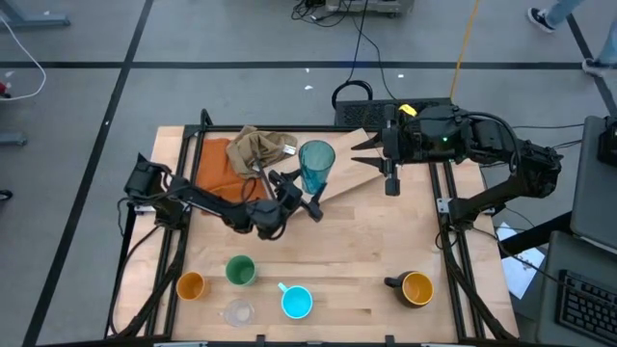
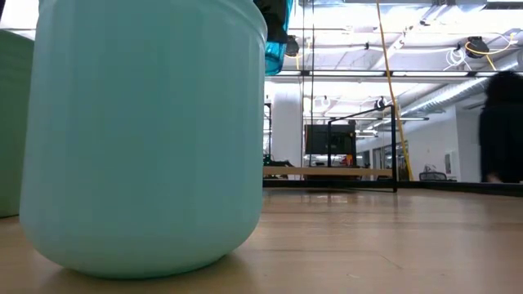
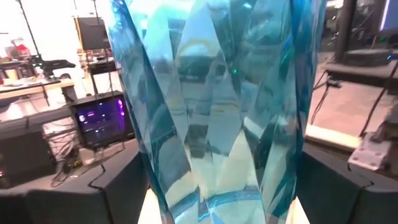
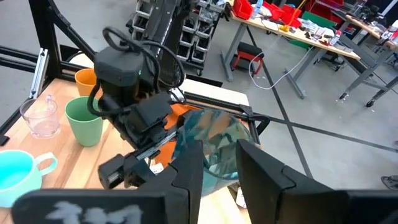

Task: Stack small to large cups/mugs on shelf
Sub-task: Put the blue cup on the shelf

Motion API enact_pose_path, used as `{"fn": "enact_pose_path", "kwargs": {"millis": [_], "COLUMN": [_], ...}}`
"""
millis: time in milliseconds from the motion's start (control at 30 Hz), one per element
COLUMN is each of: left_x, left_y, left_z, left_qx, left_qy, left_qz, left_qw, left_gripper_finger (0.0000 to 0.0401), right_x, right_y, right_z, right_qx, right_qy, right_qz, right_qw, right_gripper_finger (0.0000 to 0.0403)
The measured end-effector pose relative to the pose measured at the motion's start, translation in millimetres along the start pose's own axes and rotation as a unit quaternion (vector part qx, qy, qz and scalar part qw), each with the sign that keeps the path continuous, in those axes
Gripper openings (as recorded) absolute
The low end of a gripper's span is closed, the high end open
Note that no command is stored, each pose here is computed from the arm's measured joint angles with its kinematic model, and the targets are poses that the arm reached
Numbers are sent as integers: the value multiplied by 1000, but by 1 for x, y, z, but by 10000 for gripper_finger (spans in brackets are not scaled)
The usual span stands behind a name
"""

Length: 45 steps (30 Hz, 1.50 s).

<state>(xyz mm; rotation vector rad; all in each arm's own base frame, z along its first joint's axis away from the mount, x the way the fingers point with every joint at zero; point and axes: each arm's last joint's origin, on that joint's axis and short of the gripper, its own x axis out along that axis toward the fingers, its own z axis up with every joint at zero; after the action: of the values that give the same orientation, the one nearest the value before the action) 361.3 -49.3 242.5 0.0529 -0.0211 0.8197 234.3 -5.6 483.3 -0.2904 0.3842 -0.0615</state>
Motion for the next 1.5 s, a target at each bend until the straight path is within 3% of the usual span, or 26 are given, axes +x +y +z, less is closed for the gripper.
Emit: {"fn": "enact_pose_path", "kwargs": {"millis": [600,1500], "left_x": [-8,-16], "left_y": [-13,-17], "left_z": [-27,-36], "left_qx": [-3,-33], "left_qy": [25,45], "left_qz": [53,50], "left_qw": [998,997], "left_gripper_finger": [328,328], "right_x": [0,0], "right_y": [0,1], "right_z": [-1,-2], "right_qx": [1,0], "right_qy": [3,10], "right_qz": [1,3], "right_qw": [1000,1000], "right_gripper_finger": [86,86]}}
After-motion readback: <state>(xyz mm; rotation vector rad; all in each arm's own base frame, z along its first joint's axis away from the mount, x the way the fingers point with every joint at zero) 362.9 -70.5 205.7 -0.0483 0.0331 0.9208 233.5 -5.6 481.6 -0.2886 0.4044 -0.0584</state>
